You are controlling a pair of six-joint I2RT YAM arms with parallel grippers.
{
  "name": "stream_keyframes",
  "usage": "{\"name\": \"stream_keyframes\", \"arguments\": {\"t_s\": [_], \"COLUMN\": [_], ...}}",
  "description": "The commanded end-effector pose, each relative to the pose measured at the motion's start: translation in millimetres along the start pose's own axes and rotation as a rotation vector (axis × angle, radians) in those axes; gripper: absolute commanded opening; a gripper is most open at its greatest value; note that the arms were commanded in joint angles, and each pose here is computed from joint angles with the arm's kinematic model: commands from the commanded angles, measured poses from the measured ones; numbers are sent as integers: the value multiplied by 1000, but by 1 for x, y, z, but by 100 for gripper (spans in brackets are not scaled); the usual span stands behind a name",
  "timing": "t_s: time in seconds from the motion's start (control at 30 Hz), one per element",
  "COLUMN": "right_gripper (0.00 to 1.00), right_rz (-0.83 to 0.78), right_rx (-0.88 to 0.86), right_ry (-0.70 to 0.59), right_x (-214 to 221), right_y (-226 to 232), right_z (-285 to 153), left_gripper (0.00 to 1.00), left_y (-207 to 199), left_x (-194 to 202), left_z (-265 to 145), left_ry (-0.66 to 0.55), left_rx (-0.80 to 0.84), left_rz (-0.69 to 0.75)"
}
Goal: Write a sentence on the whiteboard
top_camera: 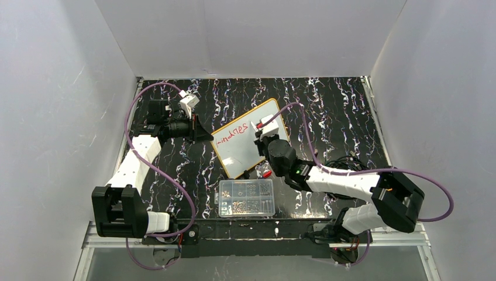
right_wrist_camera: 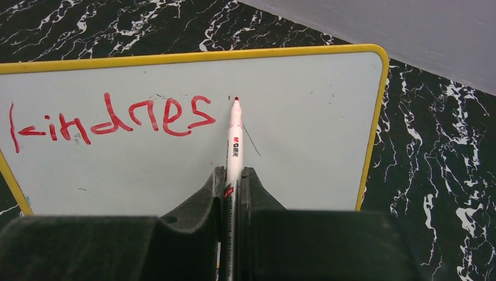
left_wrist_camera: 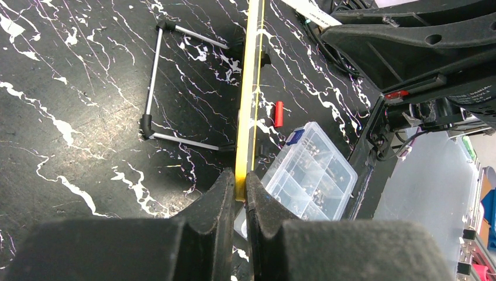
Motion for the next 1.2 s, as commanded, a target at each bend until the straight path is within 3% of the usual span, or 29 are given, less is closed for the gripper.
{"name": "stream_keyframes", "arguments": {"t_s": [0.0,0.7,1.17], "right_gripper": [1,1,1], "right_rz": [30,36,26], "right_rx": [8,-59,55], "right_ry": [-79,-18,35], "right_x": [-26,-1,4], "right_y": [0,13,4], "right_z": [10,-4,-2], "left_gripper": [0,0,0], "left_y": [-12,-13,-13], "left_x": [-3,-3,-2], "left_z": [-5,-5,-5], "left_ry": [-8,-10,-9], "left_rx": [35,33,32], "left_rz": [28,32,33]}}
Point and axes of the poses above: each gripper's point midway between its finger pads, its own z axis out along the fingers, its own y axis along the line the jaws close on, x = y × z, the point moved 7 cm from there along -z, back along the fingers, and after that the axes turned 12 degrees about -z, right-handed, at the moved point
